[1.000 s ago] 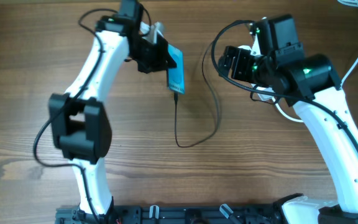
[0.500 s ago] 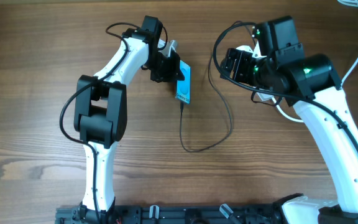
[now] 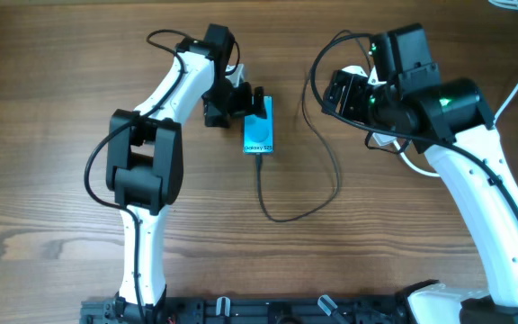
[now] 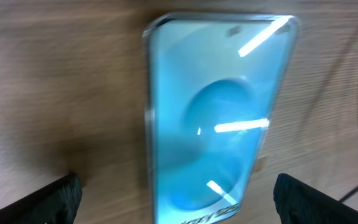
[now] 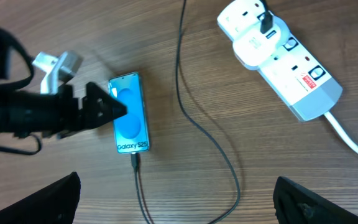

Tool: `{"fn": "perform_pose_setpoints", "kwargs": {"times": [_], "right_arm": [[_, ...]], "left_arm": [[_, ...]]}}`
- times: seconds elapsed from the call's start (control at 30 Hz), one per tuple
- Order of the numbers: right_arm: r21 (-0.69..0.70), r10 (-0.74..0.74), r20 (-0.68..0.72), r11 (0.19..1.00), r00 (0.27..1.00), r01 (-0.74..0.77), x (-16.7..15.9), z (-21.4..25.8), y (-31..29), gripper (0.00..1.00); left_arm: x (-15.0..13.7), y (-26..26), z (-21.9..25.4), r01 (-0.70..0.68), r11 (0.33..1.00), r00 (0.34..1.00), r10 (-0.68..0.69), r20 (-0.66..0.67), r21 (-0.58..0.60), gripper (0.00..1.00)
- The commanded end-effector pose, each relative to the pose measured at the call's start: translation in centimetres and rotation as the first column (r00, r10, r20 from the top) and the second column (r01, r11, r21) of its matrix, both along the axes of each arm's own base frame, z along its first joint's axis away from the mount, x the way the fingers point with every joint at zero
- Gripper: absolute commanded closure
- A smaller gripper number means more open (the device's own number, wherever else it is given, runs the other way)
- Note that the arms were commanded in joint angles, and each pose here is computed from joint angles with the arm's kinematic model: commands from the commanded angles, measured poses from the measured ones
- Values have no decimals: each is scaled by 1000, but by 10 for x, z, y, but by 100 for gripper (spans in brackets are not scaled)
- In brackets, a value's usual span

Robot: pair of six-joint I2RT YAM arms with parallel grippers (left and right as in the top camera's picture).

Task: Plug charger to phone and switch on socket
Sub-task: 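Lower the phone flat onto the table and open both grippers, then press the power strip's socket switch with the right gripper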

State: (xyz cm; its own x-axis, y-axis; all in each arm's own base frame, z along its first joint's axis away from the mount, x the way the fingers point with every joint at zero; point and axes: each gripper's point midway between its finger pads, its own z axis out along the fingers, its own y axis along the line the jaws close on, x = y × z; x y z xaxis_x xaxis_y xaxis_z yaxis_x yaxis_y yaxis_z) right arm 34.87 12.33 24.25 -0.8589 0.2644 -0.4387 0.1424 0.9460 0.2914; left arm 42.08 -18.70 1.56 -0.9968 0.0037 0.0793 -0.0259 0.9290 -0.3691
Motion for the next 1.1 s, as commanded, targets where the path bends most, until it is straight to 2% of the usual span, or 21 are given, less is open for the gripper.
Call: {"fn": "perform_pose_setpoints", "kwargs": {"times": [0.0, 0.1, 0.13, 0.27, 0.37, 0.5, 0.77, 0.9, 1.07], "right_arm": [[-54, -112, -107, 993, 988, 107, 13, -40, -30, 0], [-86, -233, -189, 972, 954, 220, 34, -78, -74, 0], [-92, -287, -203, 957, 936, 274, 43, -90, -96, 0], [-68, -422, -139, 907, 896, 416, 83, -112, -157, 0], [-79, -456, -100, 890, 885, 449, 99, -124, -174, 0], [-119, -395, -117, 917, 911, 382, 104, -142, -175, 0], [-134, -373, -298, 928, 879, 348, 93, -218, -167, 0], [-138, -372, -313, 928, 874, 346, 93, -226, -167, 0], [-75, -338, -328, 940, 882, 332, 98, -237, -156, 0]], "left_arm": [[11, 34, 33, -108, 993, 993, 106, 58, 43, 0], [22, 47, 128, -141, 990, 951, 142, 276, -22, 0], [22, 55, 171, -158, 987, 909, 151, 387, -16, 0], [4, 75, 237, -200, 980, 830, 165, 532, 9, 0], [1, 75, 244, -201, 980, 822, 167, 544, 3, 0], [2, 75, 243, -201, 980, 824, 167, 542, 4, 0], [2, 75, 243, -201, 980, 824, 167, 542, 4, 0], [2, 75, 243, -201, 979, 824, 167, 542, 5, 0], [2, 75, 243, -201, 979, 824, 167, 542, 5, 0]]}}
